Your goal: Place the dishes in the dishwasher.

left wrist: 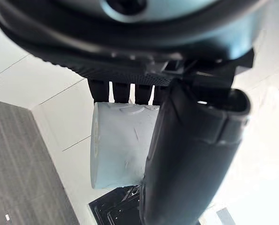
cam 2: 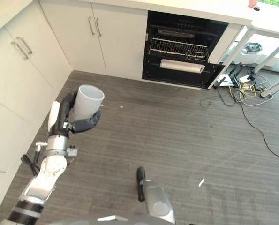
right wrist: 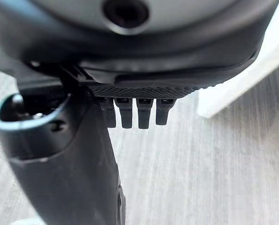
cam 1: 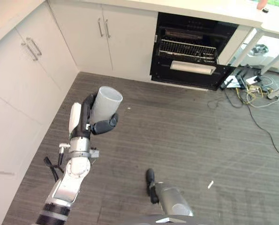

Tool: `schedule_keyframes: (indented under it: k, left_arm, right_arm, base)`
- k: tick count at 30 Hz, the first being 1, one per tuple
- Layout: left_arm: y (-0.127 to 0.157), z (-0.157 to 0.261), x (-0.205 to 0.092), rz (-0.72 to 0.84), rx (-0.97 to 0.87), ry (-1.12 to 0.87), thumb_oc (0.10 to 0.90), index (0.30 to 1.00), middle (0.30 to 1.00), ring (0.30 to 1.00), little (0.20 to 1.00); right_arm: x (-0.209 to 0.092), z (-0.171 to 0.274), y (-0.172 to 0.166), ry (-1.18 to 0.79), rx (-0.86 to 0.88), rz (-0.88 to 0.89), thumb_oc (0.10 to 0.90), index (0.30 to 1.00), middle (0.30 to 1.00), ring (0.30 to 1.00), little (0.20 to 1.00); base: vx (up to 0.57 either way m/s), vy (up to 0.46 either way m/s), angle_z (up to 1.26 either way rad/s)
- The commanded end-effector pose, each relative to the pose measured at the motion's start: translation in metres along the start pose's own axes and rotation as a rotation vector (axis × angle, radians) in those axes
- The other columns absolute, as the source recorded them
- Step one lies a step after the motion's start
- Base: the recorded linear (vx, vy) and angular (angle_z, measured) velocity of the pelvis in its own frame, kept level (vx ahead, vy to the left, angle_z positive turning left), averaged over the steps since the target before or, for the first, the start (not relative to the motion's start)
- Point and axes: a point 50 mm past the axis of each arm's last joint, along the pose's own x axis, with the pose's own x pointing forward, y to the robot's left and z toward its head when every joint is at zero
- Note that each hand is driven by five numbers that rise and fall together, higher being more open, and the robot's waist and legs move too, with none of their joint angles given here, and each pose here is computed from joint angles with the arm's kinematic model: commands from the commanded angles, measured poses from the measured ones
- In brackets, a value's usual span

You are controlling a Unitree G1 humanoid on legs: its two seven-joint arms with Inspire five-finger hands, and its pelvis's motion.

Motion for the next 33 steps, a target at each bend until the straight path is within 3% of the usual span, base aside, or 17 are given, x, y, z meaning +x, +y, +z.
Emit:
schedule_keyframes:
  k: [1,5,10,11,12,15,17,20,24,25,28,30,33]
  left_arm:
    - [0.016,0.070,0.028,0.102,-0.179,-0.337,0.400,0.300,0.300,0.300,0.300]
    - [0.014,0.086,0.031,0.061,-0.214,-0.409,0.400,0.300,0.300,0.300,0.300]
    - [0.022,0.075,0.026,0.102,-0.216,-0.355,0.400,0.300,0.300,0.300,0.300]
    - [0.011,0.076,0.027,0.011,-0.232,-0.352,0.400,0.300,0.300,0.300,0.300]
    - [0.006,0.069,0.021,0.011,-0.256,-0.309,0.400,0.300,0.300,0.300,0.300]
    - [0.008,0.067,0.021,0.014,-0.255,-0.298,0.400,0.300,0.300,0.300,0.300]
    - [0.015,0.065,0.016,0.031,-0.245,-0.290,0.400,0.300,0.300,0.300,0.300]
    - [0.007,0.074,0.022,-0.041,-0.286,-0.324,0.400,0.300,0.300,0.300,0.300]
    - [0.009,0.086,0.030,-0.077,-0.202,-0.402,0.400,0.300,0.300,0.300,0.300]
    - [0.014,0.091,0.031,-0.053,-0.180,-0.429,0.400,0.300,0.300,0.300,0.300]
    - [0.017,0.094,0.030,-0.037,-0.167,-0.455,0.400,0.300,0.300,0.300,0.300]
    - [0.015,0.088,0.028,-0.041,-0.151,-0.430,0.400,0.300,0.300,0.300,0.300]
    - [0.011,0.084,0.025,-0.053,-0.144,-0.407,0.400,0.300,0.300,0.300,0.300]
  right_arm:
    - [0.001,0.017,0.006,-0.074,0.031,-0.014,0.800,0.900,0.900,0.900,0.900]
    - [0.006,0.049,-0.004,-0.169,0.096,-0.051,0.800,0.900,0.900,0.900,0.900]
    - [0.005,0.067,-0.009,-0.238,0.156,-0.082,0.800,0.900,0.900,0.900,0.900]
    - [0.018,0.134,-0.069,-0.242,0.232,-0.273,0.800,0.900,0.900,0.900,0.900]
    - [0.015,0.084,-0.033,-0.186,0.271,-0.151,0.800,0.900,0.900,0.900,0.900]
    - [0.016,0.085,-0.041,-0.177,0.255,-0.207,0.800,0.900,0.900,0.900,0.900]
    - [0.006,0.126,-0.050,-0.391,0.264,-0.227,0.800,0.900,0.900,0.900,0.900]
    - [-0.011,0.141,-0.074,-0.535,0.290,-0.297,0.800,0.900,0.900,0.900,0.900]
    - [-0.037,0.168,-0.086,-0.727,0.326,-0.335,0.800,0.900,0.900,0.900,0.900]
    - [-0.060,0.196,-0.100,-0.889,0.325,-0.392,0.800,0.900,0.900,0.900,0.900]
    - [-0.087,0.218,-0.110,-1.050,0.328,-0.429,0.800,0.900,0.900,0.900,0.900]
    - [-0.134,0.241,-0.118,-1.298,0.276,-0.470,0.800,0.900,0.900,0.900,0.900]
    - [-0.155,0.252,-0.110,-1.426,0.363,-0.412,0.800,0.900,0.900,0.900,0.900]
  base:
    - [0.49,-0.176,0.25]
    - [0.41,-0.163,0.37]
    - [0.43,0.090,-0.17]
    - [0.78,0.345,-0.77]
    - [0.80,0.279,-1.08]
    - [0.29,0.141,-0.71]
    - [0.40,0.335,-0.79]
    - [0.27,0.355,-0.73]
    - [0.13,0.367,-0.47]
    - [0.13,0.409,-1.21]
    - [0.18,0.308,-0.85]
    - [0.25,0.272,-0.81]
    - [0.17,0.085,-0.55]
